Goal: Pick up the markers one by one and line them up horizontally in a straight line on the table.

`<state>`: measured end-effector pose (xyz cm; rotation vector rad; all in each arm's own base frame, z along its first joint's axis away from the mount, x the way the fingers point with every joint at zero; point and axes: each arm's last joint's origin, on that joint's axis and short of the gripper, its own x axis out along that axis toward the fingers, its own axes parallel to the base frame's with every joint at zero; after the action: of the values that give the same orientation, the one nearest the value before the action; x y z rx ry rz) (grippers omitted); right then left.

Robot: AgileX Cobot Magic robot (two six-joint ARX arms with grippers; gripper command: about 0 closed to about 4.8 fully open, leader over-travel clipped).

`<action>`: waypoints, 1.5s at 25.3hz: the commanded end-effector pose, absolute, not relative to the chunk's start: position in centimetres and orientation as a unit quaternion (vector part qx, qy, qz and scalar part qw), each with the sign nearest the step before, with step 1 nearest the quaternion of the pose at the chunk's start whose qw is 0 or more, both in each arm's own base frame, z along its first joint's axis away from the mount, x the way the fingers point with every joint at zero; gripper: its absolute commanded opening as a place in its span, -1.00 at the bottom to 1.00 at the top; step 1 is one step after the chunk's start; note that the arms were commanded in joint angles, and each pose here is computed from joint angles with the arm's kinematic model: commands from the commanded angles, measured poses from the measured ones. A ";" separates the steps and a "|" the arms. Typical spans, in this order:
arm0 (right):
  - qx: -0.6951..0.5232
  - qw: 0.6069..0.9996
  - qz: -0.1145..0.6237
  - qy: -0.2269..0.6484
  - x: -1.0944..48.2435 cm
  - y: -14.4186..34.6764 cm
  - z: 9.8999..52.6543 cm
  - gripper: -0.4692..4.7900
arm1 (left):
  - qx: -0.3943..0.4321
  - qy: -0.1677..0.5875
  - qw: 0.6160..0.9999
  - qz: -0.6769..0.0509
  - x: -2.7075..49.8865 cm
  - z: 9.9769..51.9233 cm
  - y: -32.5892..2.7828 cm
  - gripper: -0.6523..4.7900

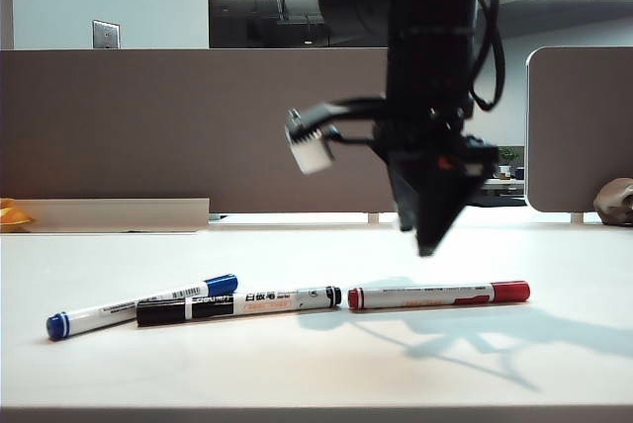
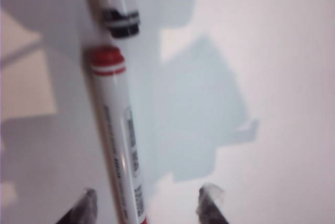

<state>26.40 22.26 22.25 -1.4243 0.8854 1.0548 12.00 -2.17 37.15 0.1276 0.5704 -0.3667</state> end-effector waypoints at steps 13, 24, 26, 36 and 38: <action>-0.539 0.735 0.365 0.189 18.2 23.0 33.9 -0.83 | 0.150 0.356 0.884 -0.265 17.8 34.2 -4.2 -0.63; -0.279 0.867 0.402 0.097 9.4 15.9 42.3 -0.83 | 0.195 0.439 0.816 -0.321 24.8 28.1 -7.7 -0.50; -0.253 0.872 0.409 0.091 8.4 14.9 42.8 -0.83 | 0.201 0.445 0.810 -0.326 25.5 27.3 -8.0 -0.46; -0.256 0.856 0.427 0.141 6.7 12.6 42.2 -0.83 | 0.198 0.461 0.773 -0.389 27.6 24.1 -9.2 -0.46; -0.260 0.853 0.429 0.146 6.7 12.6 42.1 -0.83 | 0.202 0.467 0.763 -0.399 27.8 23.5 -9.5 -0.46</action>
<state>6.76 12.62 42.06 -0.5555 0.3028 0.8963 27.70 -9.22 23.65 0.4336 1.0211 -0.8316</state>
